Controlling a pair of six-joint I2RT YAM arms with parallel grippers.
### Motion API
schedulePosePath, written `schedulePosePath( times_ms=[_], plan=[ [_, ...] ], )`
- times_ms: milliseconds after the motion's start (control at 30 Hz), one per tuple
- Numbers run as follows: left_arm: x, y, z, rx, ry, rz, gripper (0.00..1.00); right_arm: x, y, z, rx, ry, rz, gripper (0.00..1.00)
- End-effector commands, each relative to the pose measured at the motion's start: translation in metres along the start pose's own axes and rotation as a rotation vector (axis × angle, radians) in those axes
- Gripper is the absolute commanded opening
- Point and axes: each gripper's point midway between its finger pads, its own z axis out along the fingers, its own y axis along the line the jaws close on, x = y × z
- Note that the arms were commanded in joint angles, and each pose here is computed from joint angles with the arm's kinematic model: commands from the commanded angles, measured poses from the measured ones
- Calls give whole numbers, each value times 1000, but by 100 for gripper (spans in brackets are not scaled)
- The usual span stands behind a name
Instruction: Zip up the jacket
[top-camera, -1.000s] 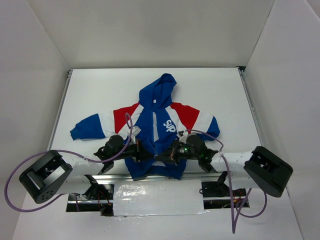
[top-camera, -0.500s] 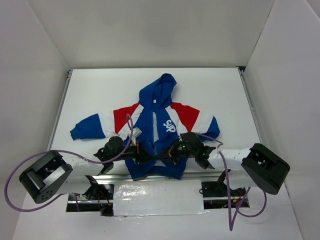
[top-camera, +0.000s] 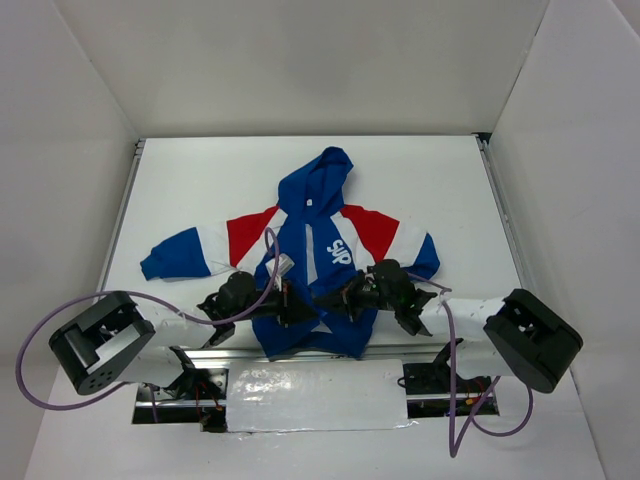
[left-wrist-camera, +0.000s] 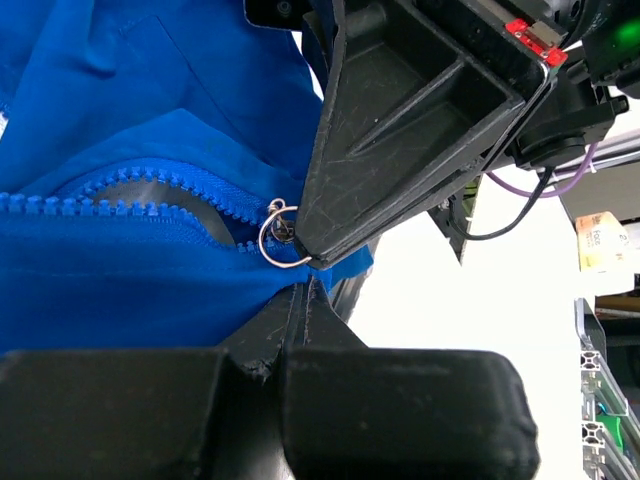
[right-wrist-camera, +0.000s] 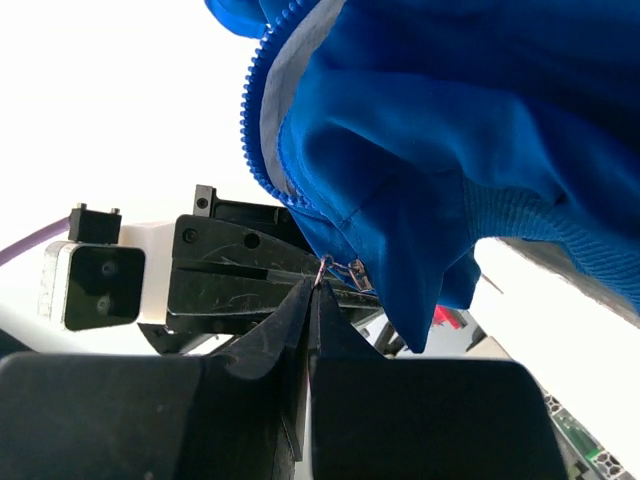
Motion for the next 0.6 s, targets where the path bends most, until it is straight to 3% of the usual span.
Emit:
schedulePosePath(
  times_ms=[0,300,567],
  plan=[
    [23,-24,0,127,108,40,0,-9,65,-5,-227,-60,-24,0],
    [25,-37,-4,157,113,78,0,-30,71,4,-254,-83,20,0],
    [31,-53,-12,213,126,110,0,-21,101,0,-391,62,74,0]
  ],
)
